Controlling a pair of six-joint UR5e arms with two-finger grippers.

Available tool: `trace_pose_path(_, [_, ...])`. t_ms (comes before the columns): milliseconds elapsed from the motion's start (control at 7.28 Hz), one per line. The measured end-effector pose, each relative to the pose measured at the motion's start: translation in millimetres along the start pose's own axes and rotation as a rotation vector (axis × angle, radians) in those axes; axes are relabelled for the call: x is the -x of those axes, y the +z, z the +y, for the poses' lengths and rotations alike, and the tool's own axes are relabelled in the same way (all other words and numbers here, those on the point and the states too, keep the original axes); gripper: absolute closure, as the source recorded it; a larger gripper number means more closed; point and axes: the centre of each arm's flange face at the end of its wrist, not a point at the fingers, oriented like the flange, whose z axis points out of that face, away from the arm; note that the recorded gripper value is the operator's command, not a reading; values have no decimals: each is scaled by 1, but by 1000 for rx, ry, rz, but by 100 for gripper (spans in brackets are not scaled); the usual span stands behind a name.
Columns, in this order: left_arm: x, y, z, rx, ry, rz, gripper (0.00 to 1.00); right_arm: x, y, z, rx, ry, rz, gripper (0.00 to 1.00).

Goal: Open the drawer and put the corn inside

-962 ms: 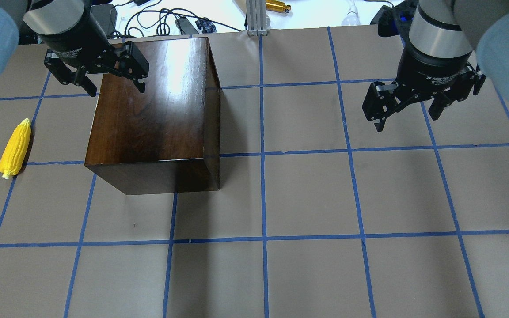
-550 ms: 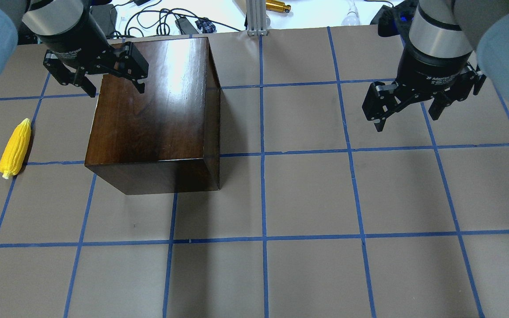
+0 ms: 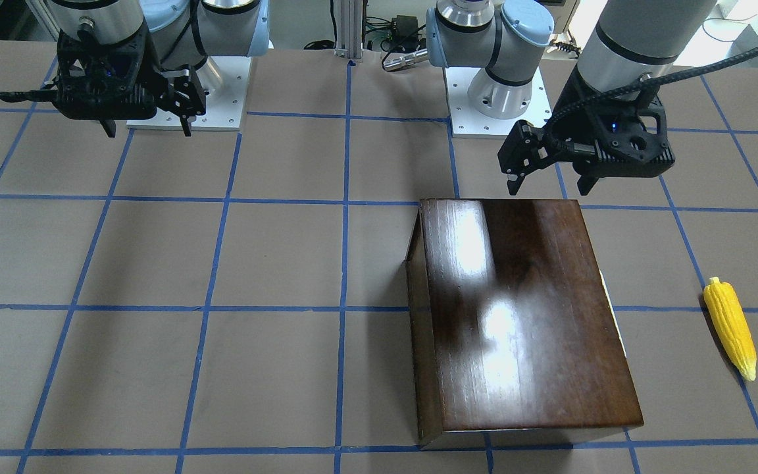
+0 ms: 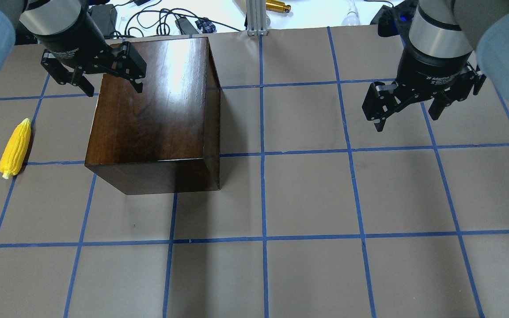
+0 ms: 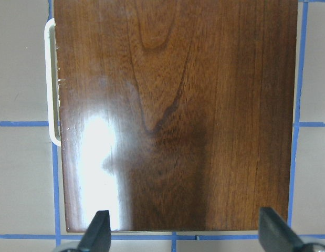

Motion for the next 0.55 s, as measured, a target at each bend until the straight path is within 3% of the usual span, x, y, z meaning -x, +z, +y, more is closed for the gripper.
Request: trace_pose_path(550, [47, -3, -10, -6, -43, -5, 0, 0, 0, 0, 0, 0, 0, 0])
